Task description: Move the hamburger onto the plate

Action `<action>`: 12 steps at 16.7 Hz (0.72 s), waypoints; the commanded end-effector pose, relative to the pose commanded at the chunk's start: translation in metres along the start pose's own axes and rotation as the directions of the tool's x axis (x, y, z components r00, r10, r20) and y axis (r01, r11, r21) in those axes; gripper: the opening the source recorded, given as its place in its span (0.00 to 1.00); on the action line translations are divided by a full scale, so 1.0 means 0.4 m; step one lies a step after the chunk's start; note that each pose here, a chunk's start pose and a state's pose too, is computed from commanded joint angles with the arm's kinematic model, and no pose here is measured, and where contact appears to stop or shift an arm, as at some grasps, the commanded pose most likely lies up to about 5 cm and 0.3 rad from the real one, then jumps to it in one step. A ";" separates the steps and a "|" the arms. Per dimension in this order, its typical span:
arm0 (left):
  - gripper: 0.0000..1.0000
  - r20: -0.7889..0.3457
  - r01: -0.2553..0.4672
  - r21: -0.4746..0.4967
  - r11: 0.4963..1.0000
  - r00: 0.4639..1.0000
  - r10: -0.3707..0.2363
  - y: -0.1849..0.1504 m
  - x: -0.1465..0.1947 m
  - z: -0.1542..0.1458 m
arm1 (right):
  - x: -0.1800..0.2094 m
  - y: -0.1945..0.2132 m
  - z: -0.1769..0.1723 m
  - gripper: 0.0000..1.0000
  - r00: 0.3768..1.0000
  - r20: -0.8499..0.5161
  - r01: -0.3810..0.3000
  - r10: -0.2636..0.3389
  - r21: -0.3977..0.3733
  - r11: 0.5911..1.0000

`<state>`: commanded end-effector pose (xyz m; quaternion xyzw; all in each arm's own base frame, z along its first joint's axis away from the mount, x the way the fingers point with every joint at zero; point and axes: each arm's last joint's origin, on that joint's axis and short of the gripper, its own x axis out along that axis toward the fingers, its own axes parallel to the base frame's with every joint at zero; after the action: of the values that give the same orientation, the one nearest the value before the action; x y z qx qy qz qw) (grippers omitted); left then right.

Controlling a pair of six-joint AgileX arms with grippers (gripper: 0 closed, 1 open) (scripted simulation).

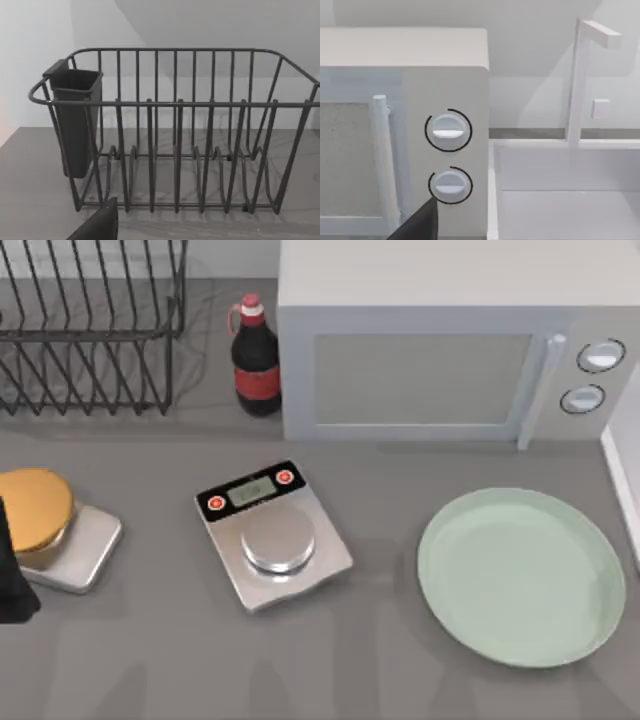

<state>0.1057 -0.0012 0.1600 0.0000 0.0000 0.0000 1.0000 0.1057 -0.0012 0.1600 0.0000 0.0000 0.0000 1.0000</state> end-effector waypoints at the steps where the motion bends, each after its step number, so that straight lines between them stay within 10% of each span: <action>1: 1.00 0.000 0.000 0.000 1.000 1.000 0.000 0.000 0.000 0.000 | 0.000 0.000 0.000 1.00 1.000 0.000 0.000 0.000 0.000 1.000; 8: 1.00 0.000 0.000 0.000 1.000 1.000 0.000 0.000 0.000 0.000 | 0.018 0.000 0.035 1.00 0.963 -0.271 -0.045 0.000 -0.162 0.986; 12: 1.00 0.000 0.000 0.000 1.000 1.000 0.000 0.000 0.000 0.000 | 0.067 0.000 0.045 1.00 0.771 -0.637 -0.227 -0.006 -0.283 0.932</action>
<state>0.1057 -0.0012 0.1600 0.0000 0.0000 0.0000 1.0000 0.1323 -0.0011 0.1779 -0.1745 0.3333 0.0597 0.9246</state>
